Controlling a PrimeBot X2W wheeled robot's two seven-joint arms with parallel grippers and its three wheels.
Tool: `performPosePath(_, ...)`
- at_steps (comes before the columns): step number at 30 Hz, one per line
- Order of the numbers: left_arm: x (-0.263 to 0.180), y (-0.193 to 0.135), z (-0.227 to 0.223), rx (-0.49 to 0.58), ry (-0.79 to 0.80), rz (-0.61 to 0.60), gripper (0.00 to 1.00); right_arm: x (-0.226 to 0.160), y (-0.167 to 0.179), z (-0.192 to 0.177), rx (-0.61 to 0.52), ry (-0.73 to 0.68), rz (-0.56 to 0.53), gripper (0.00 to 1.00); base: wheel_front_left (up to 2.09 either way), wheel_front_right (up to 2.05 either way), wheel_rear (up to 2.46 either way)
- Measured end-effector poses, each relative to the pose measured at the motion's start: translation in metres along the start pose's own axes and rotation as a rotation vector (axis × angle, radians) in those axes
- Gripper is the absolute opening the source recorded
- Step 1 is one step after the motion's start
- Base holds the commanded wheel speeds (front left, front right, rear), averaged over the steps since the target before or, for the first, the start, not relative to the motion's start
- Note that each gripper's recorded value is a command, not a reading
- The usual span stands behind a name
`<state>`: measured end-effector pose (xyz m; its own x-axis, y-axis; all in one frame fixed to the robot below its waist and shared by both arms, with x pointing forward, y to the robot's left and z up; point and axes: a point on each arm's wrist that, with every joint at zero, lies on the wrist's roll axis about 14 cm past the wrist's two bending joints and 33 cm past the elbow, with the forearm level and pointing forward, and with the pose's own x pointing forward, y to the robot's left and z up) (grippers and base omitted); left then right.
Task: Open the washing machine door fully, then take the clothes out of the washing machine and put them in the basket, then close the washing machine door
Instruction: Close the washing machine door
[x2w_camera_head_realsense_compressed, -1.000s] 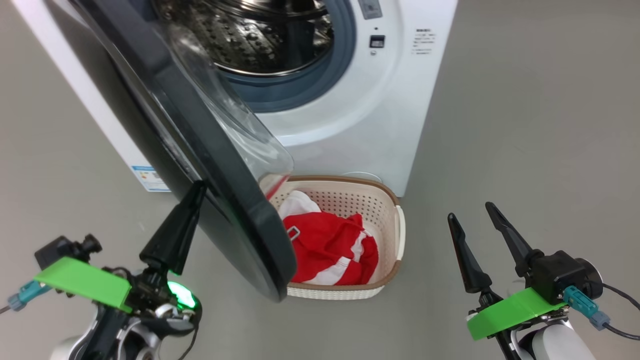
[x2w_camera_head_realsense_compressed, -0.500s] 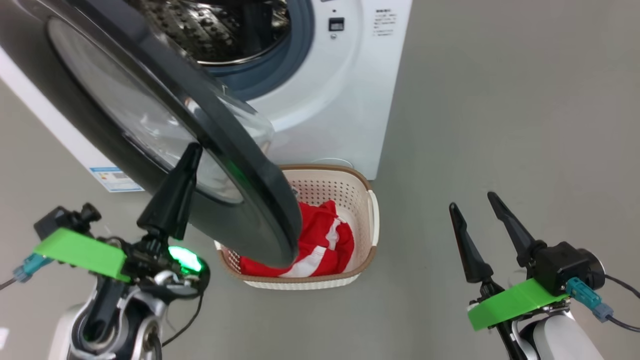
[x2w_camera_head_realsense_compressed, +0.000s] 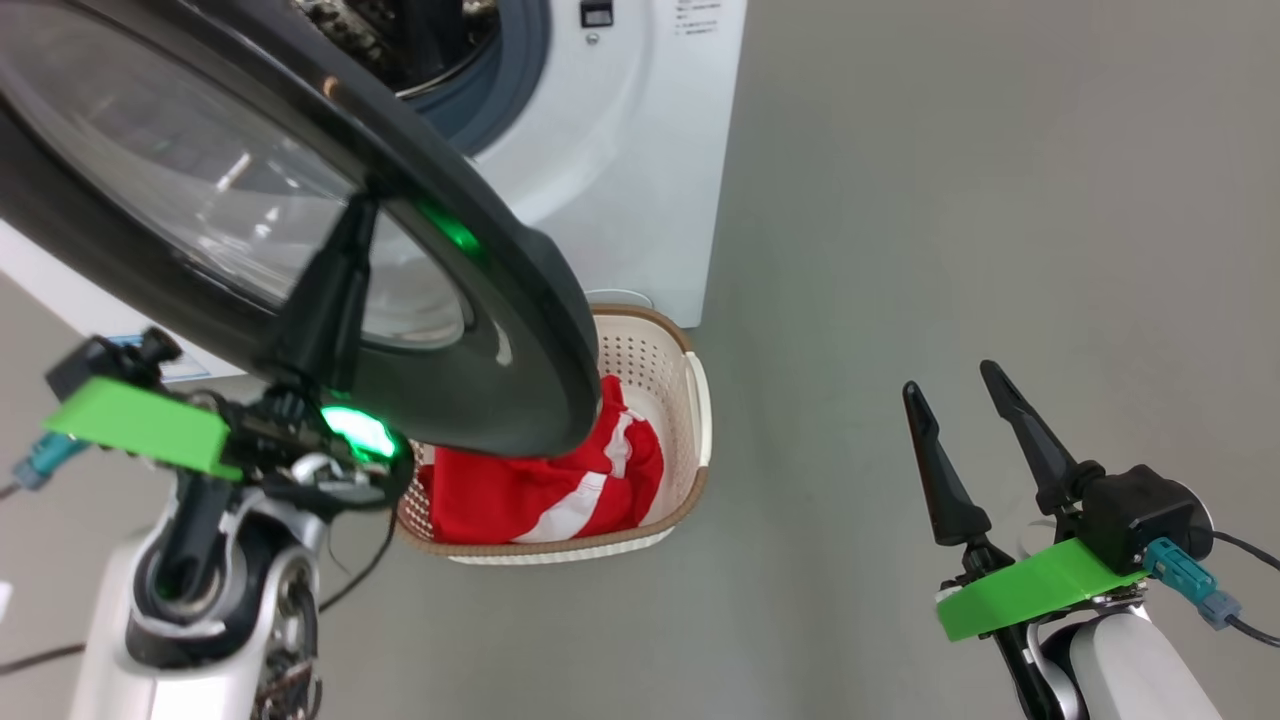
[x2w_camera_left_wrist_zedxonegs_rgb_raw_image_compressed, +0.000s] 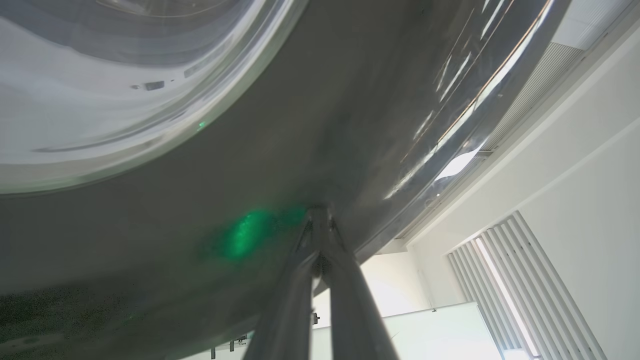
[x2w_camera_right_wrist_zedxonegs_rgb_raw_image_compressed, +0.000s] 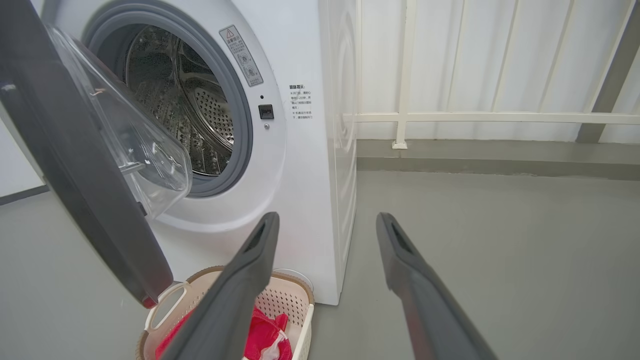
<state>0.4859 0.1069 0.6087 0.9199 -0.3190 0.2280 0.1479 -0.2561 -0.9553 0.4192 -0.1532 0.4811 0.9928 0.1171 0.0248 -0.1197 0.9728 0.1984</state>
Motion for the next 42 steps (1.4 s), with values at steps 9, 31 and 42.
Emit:
performPosePath(9, 0.031, 0.000, 0.001, -0.011, -0.012, -0.032, 0.00, 0.000, -0.013, -0.002, 0.004, 0.004, -0.037, 1.00, 0.00, 0.00, 0.00)
performPosePath(31, 0.108, 0.023, -0.002, -0.007, 0.012, -0.027, 0.00, 0.011, -0.031, -0.026, 0.003, 0.056, -0.078, 1.00, 0.00, 0.00, 0.00)
performPosePath(42, 0.130, 0.046, 0.010, 0.010, -0.004, 0.010, 0.00, 0.023, -0.032, -0.034, 0.001, 0.069, -0.072, 1.00, 0.00, 0.00, 0.00)
